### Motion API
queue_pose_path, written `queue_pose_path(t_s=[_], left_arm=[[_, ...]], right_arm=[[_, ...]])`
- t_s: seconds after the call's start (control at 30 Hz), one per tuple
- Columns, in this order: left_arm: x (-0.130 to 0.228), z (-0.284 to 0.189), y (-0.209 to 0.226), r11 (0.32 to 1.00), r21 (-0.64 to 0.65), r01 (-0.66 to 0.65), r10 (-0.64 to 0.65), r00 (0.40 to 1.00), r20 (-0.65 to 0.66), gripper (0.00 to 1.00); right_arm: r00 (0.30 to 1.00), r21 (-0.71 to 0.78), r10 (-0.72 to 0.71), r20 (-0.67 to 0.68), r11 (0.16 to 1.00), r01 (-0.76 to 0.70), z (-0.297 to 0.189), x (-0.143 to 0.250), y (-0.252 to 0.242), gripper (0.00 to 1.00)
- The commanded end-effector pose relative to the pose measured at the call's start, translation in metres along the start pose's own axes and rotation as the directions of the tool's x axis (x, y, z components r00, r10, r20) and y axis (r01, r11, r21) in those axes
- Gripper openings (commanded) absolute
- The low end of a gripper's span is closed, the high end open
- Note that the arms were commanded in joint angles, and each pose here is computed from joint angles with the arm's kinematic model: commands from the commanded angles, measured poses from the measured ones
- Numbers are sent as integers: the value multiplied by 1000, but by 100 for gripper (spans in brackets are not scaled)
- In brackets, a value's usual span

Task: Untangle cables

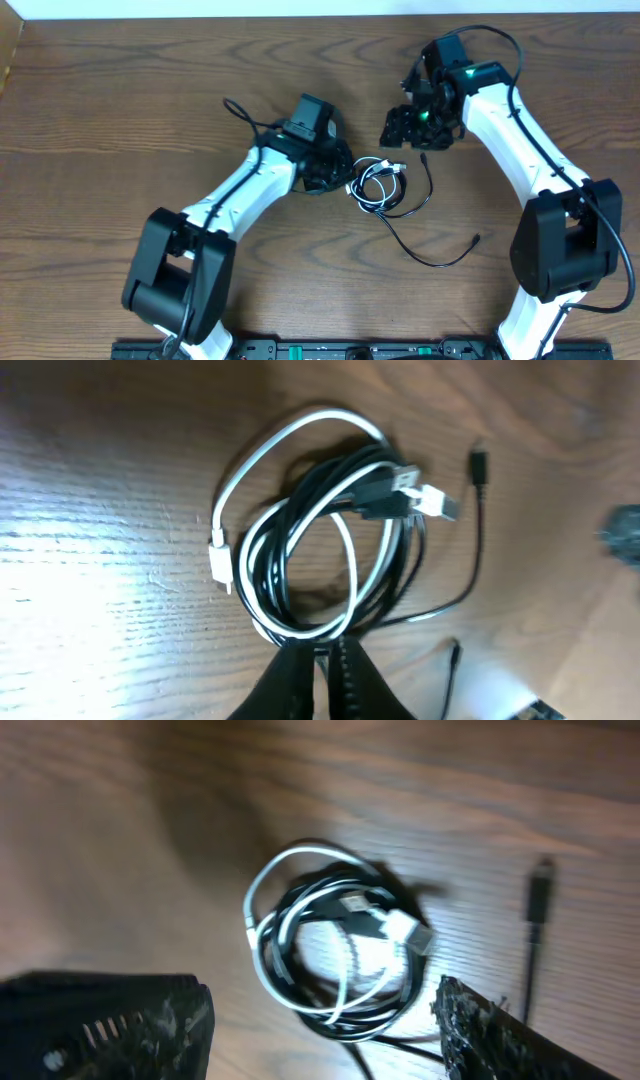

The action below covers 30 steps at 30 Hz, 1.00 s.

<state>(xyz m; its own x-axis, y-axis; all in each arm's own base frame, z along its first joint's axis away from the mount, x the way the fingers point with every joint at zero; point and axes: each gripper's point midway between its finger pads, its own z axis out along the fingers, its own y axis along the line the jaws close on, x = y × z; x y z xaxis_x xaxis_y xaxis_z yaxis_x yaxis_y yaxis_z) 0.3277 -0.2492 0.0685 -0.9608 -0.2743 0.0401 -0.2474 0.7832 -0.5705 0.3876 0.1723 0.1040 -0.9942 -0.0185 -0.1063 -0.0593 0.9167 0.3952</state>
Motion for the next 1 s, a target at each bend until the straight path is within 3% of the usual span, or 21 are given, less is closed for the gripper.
queue_pose_path(t_s=[0.0, 0.07, 0.63, 0.8, 0.97], left_arm=[[2, 14, 11, 992, -84, 91, -88, 995, 40, 17], [4, 18, 12, 990, -110, 85, -79, 995, 56, 25], [8, 61, 51, 954, -235, 185, -178, 983, 49, 25], [11, 75, 55, 953, -247, 175, -171, 984, 38, 24], [28, 103, 77, 927, -356, 117, -113, 993, 32, 24]], right_arm=[[998, 42, 37, 56, 998, -39, -16, -9, -10, 67], [998, 44, 42, 54, 998, -44, -17, -9, -12, 67], [999, 75, 39, 29, 996, -41, -17, -2, -16, 67], [999, 79, 33, 26, 996, -35, -17, -1, -17, 67], [999, 84, 23, 26, 996, -25, -17, -1, -18, 68]])
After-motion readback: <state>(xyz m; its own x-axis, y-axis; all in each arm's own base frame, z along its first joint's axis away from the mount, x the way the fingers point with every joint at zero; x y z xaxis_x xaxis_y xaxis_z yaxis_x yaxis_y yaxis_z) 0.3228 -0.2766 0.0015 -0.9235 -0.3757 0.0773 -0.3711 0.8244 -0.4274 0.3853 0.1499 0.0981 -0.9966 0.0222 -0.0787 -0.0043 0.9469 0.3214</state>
